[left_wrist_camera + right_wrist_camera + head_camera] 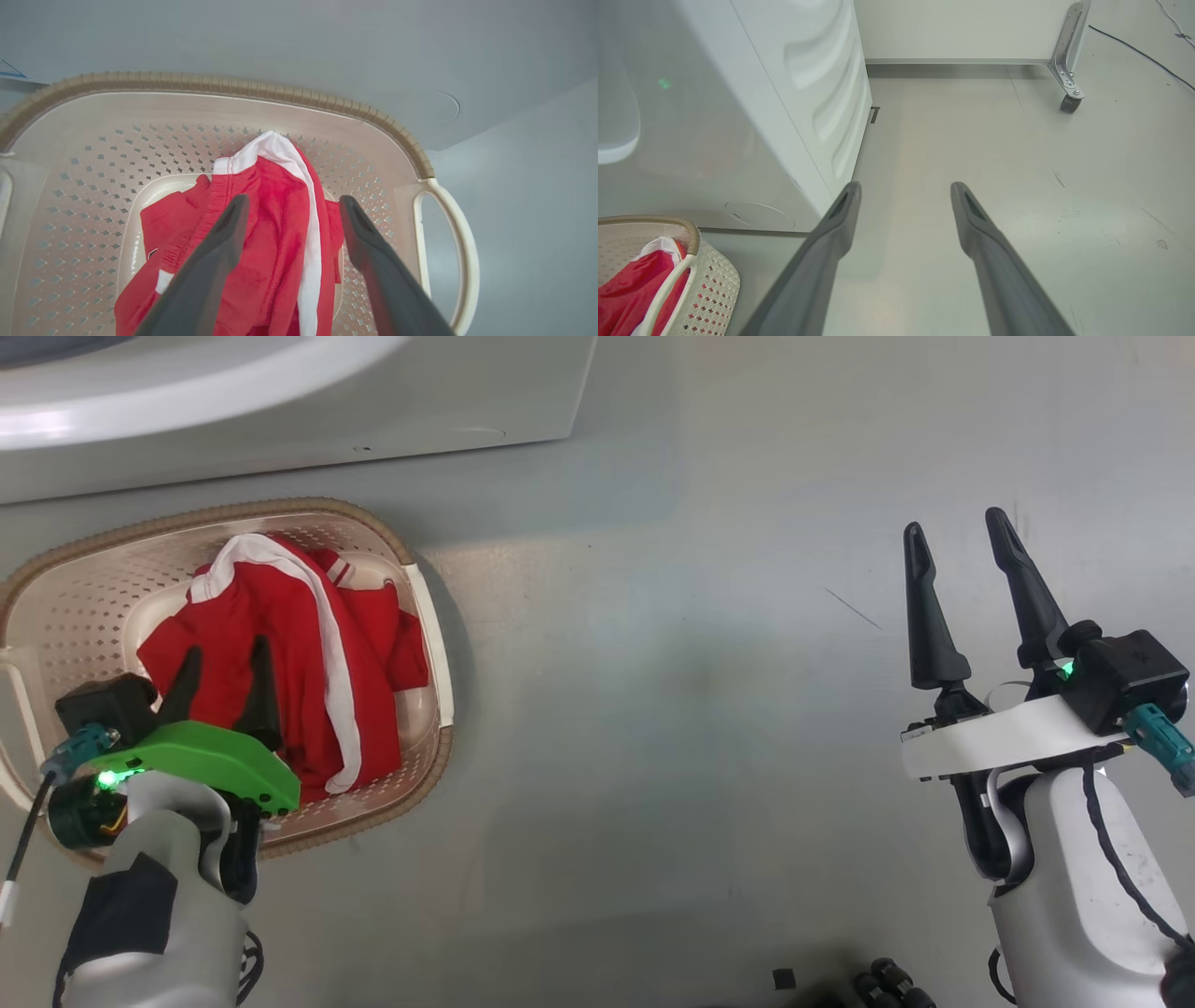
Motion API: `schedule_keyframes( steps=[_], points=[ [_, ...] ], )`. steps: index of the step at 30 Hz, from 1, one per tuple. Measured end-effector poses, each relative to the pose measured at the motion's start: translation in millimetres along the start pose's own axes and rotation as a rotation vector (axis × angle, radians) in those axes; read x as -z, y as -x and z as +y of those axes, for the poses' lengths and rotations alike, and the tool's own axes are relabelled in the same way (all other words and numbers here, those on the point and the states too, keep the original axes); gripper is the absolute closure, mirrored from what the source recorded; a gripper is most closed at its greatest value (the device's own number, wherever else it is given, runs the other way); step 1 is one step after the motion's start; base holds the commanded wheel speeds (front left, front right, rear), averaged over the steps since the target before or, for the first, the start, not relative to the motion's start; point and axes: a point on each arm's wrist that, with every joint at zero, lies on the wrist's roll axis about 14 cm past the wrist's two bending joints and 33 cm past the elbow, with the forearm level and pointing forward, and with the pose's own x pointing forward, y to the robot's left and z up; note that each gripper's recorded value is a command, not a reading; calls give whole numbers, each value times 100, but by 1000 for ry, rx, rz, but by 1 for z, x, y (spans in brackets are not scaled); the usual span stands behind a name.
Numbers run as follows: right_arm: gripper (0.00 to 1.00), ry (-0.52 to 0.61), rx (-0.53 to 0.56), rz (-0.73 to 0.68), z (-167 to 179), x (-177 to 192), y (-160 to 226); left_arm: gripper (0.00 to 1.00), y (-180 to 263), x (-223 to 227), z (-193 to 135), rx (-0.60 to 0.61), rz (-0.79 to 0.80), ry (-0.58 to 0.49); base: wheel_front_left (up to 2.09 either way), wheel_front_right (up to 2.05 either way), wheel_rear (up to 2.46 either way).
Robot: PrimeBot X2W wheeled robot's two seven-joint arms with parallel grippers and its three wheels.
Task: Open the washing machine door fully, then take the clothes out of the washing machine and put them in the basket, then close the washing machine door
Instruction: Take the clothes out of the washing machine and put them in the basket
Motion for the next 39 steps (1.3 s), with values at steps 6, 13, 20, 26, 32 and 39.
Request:
schedule_keyframes(
  steps=[6,13,20,26,32,39],
  points=[
    [0,-1,-13,-38,5,-16,1,0,7,-39,-13,37,-110,-23,0,0,0],
    [0,-2,-29,-74,12,-34,5,0,28,-71,-19,50,-219,-9,0,0,0],
    [0,-5,-57,-124,23,-57,12,0,62,-103,-31,83,-335,-58,0,0,0],
    [0,-4,-81,-163,33,-76,22,0,97,-134,-33,85,-453,-95,0,0,0],
    [0,-4,-107,-197,45,-91,38,0,136,-168,-35,86,-587,-118,0,0,0],
    [0,3,-130,-243,54,-110,58,0,181,-183,-29,67,-687,-149,0,0,0]
  ],
)
